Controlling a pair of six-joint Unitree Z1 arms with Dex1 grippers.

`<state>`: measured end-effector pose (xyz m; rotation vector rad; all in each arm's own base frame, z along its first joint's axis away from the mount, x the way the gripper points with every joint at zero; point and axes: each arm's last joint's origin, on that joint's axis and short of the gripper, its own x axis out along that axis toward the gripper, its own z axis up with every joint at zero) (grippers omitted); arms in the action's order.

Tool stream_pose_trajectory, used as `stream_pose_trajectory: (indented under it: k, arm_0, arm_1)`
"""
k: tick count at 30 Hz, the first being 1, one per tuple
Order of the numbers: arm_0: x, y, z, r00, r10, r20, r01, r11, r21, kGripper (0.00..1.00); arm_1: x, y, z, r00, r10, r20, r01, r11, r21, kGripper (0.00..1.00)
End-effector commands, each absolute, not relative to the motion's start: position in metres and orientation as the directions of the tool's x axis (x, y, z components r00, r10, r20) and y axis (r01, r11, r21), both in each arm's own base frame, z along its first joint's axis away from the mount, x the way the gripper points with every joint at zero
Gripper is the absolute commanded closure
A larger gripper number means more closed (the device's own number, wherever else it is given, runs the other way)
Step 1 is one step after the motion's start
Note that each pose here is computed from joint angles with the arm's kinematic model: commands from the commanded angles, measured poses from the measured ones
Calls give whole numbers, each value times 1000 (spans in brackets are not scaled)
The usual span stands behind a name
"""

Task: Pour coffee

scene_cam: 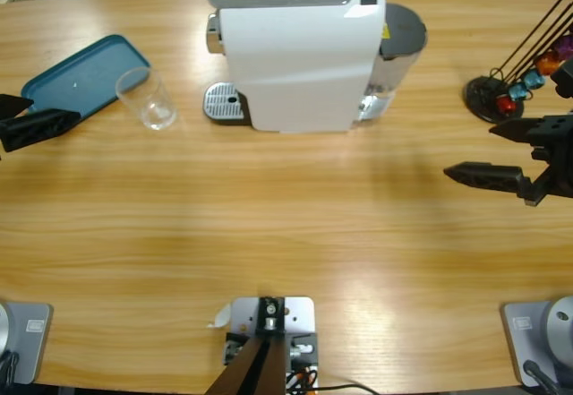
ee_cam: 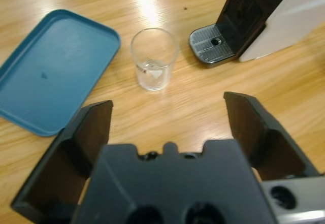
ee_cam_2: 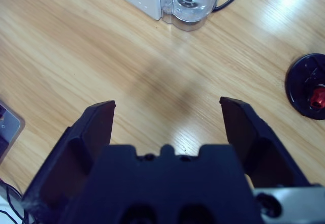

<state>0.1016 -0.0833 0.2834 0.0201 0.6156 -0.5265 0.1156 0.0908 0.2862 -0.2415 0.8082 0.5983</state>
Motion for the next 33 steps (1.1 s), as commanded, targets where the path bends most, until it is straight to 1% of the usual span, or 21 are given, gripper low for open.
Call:
stream_pose_trajectory:
  k: [1, 2, 3, 4, 5, 6, 7, 8, 9, 11, 15, 16, 18, 20, 21, 22, 23, 27, 33]
  arm_0:
    - [89, -77, 362, 648, -690, -322, 532, 713, -456, 350]
    - [95, -74, 364, 668, -685, -291, 503, 704, -502, 430]
    - [105, -74, 364, 673, -683, -284, 479, 695, -536, 437]
    - [119, -77, 361, 652, -696, -301, 454, 676, -581, 428]
    - [135, -80, 357, 609, -726, -318, 435, 641, -632, 415]
    - [149, -84, 353, 574, -751, -326, 413, 610, -676, 370]
    - [159, -87, 349, 566, -751, -340, 367, 599, -712, 236]
    - [170, -91, 345, 565, -747, -351, 302, 583, -754, 54]
    - [180, -95, 342, 560, -750, -351, 271, 566, -779, 31]
    - [198, -104, 336, 534, -777, -332, 238, 515, -824, 81]
    - [230, -123, 332, 435, -859, -270, 208, 387, -898, 84]
    - [234, -127, 332, 414, -872, -261, 204, 369, -907, 100]
    - [239, -133, 331, 397, -881, -256, 190, 352, -916, 119]
    - [241, -140, 329, 379, -890, -254, 187, 342, -921, 185]
    - [241, -145, 329, 365, -896, -252, 189, 336, -923, 259]
    - [242, -151, 329, 351, -902, -251, 191, 331, -924, 410]
    - [242, -156, 329, 339, -907, -251, 191, 328, -925, 512]
    - [247, -173, 322, 302, -914, -270, 173, 332, -927, 522]
    - [255, -178, 308, 300, -903, -306, 135, 358, -924, 520]
  arm_1:
    - [120, 94, 282, 524, 386, -759, -575, 818, 18, 147]
    - [120, 94, 282, 525, 386, -759, -575, 818, 18, 147]
    - [120, 94, 282, 525, 386, -759, -575, 818, 18, 147]
    - [120, 94, 282, 525, 386, -758, -575, 818, 18, 147]
    - [120, 94, 282, 525, 386, -758, -575, 818, 18, 147]
    - [120, 94, 282, 526, 386, -758, -575, 818, 17, 147]
    - [119, 94, 282, 527, 386, -758, -575, 818, 17, 145]
    - [119, 94, 283, 528, 387, -756, -575, 818, 17, 146]
    - [119, 93, 283, 528, 387, -756, -575, 818, 17, 147]
    - [118, 93, 283, 531, 388, -753, -574, 819, 17, 147]
    - [117, 92, 284, 536, 389, -749, -573, 819, 16, 147]
    - [117, 92, 284, 537, 389, -749, -573, 819, 15, 146]
    - [116, 91, 284, 540, 390, -746, -572, 820, 14, 146]
    - [116, 91, 284, 541, 389, -745, -571, 821, 14, 146]
    - [116, 91, 284, 541, 389, -746, -571, 821, 13, 147]
    - [116, 91, 284, 541, 389, -745, -571, 821, 13, 147]
    - [116, 91, 284, 542, 388, -745, -571, 821, 13, 147]
    - [116, 90, 285, 544, 389, -744, -570, 821, 13, 145]
    - [115, 89, 285, 547, 392, -740, -570, 821, 13, 147]
